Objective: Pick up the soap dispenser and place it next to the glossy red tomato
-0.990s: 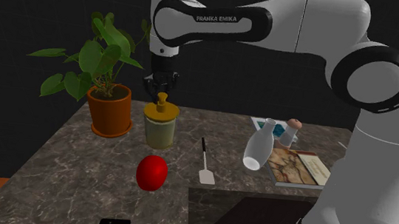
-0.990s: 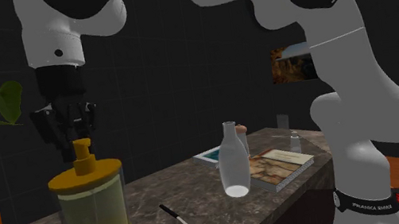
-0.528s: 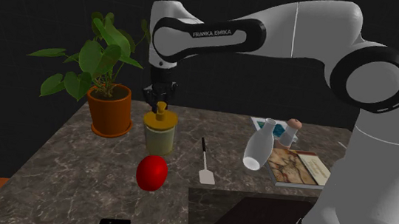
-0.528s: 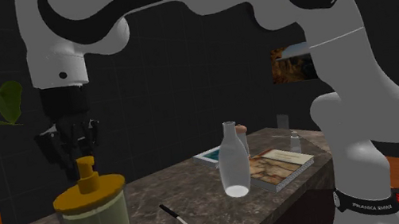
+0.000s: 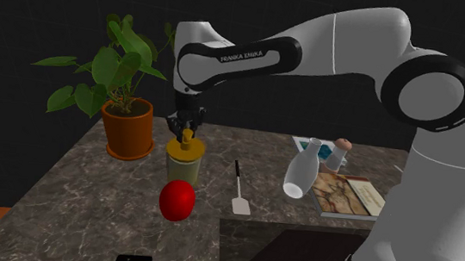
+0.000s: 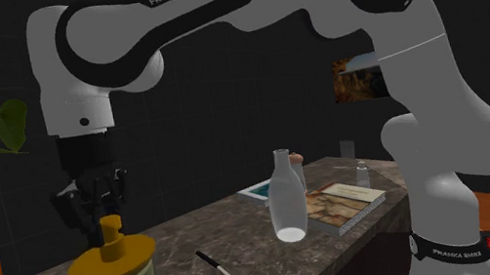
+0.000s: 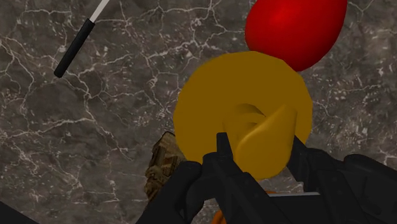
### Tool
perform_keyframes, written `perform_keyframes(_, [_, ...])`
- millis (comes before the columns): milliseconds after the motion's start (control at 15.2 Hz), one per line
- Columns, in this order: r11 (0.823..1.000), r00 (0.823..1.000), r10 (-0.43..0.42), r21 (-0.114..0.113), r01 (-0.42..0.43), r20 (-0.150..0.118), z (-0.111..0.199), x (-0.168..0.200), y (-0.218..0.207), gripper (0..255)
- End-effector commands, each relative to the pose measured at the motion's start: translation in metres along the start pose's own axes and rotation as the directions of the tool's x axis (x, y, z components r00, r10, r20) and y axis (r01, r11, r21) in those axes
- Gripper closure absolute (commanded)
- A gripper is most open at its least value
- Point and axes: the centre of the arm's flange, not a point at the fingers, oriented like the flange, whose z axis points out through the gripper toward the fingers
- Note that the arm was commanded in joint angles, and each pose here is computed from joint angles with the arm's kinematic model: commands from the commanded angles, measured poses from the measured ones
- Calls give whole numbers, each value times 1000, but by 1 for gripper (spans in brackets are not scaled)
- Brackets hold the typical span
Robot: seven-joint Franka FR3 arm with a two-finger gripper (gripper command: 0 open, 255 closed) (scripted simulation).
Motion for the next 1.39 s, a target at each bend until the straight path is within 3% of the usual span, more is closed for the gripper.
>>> perform_keyframes(0, [1000, 1000, 0, 0, 0, -1, 11, 0, 0, 255])
perform_keyframes(528, [1000, 1000, 0, 0, 0, -1, 14, 0, 0, 255])
perform_keyframes(594, [1000, 1000, 0, 0, 0, -1, 14, 0, 0, 0])
perform_keyframes(924, [1000, 1000, 0, 0, 0, -1, 14, 0, 0, 0])
perform_keyframes(1188, [1000, 1000, 0, 0, 0, -1, -36, 0, 0, 0])
perform_keyframes(1320, [1000, 1000, 0, 0, 0, -1, -36, 0, 0, 0])
